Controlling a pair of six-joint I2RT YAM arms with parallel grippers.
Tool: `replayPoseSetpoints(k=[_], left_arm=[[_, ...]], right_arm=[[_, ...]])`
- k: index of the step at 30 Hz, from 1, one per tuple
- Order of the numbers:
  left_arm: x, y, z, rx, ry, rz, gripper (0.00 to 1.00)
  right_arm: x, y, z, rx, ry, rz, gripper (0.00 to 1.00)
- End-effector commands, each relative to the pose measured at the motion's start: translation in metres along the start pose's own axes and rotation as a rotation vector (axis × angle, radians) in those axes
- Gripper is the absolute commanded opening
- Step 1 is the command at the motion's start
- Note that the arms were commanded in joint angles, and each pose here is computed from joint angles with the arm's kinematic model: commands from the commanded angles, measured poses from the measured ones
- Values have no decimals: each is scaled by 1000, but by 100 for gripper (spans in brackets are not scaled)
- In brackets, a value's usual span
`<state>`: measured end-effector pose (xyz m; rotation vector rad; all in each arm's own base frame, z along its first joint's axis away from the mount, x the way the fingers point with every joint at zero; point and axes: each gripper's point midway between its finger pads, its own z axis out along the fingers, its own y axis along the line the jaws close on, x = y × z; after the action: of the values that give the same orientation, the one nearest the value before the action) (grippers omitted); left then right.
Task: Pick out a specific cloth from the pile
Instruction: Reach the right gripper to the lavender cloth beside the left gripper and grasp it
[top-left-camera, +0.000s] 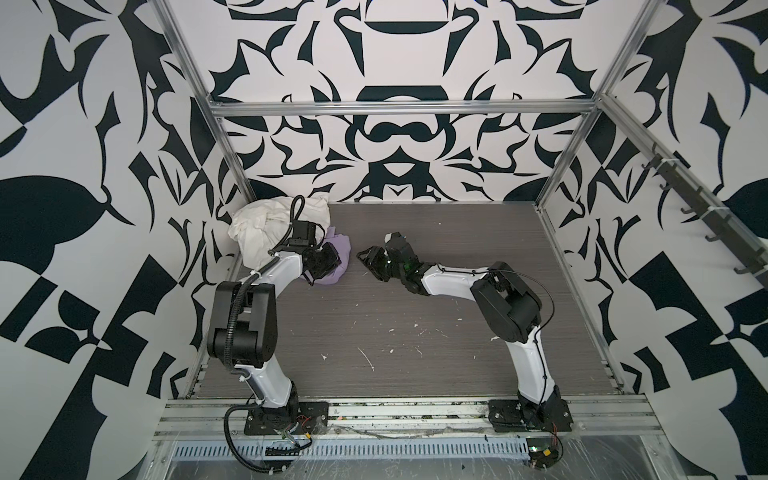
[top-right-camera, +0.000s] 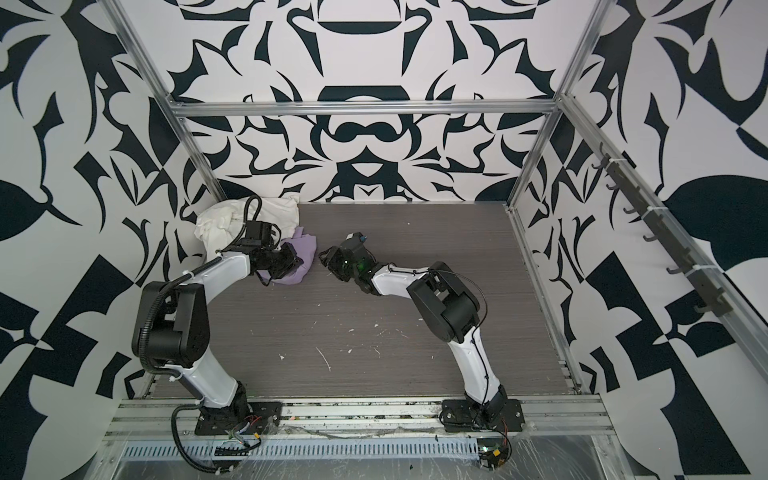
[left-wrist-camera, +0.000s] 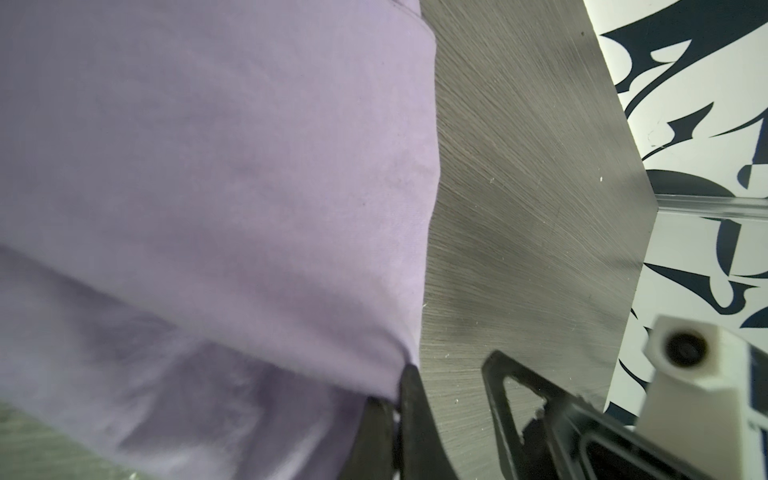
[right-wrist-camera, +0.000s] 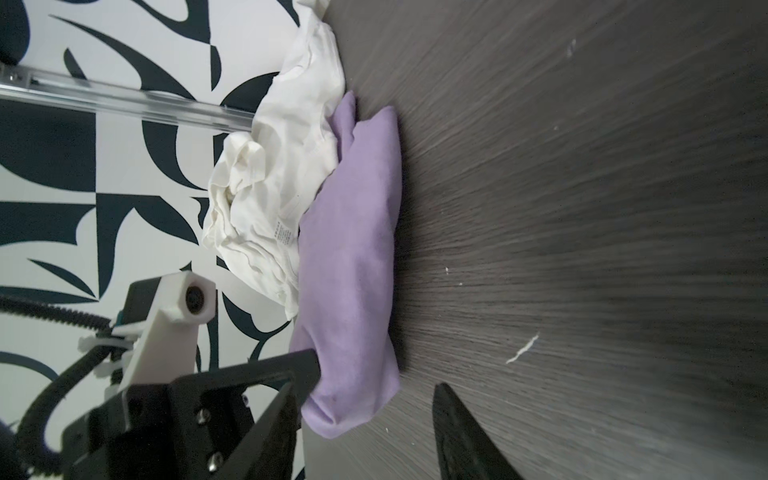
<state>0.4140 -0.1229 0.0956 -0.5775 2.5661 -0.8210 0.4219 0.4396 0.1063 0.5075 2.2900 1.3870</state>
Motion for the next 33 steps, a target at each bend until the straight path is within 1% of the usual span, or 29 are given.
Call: replayPoseSetpoints(k=[1,4,7,23,24,26,29,31,33], left_arm=[[19,-22,-9,70,51,27,0],[22,-25,-8,74,57,32,0],[25,-26,-8,75,61,36,0],[28,-36,-13,96,54,46,0],[28,-37,-14,98,52,46,0],[27,-39,-16,102,49,46,0],[27,-43,-19,111,41,53,0],[26,-45,-21,116,36,52,0],[25,-48,-24,122,30,58,0]], right_arm=[[-5,37,5,-84,26,83,54],[-3,39,17,-97,59,124,55],[-4,40,23,-101,61,149,55],[-1,21,45,-59,83,198,55],[-1,23,45,-62,83,199,54],[-1,23,47,-63,85,199,48],[-1,24,48,-67,86,195,43],[-1,24,48,-67,86,194,37],[-1,25,48,-69,86,190,28]])
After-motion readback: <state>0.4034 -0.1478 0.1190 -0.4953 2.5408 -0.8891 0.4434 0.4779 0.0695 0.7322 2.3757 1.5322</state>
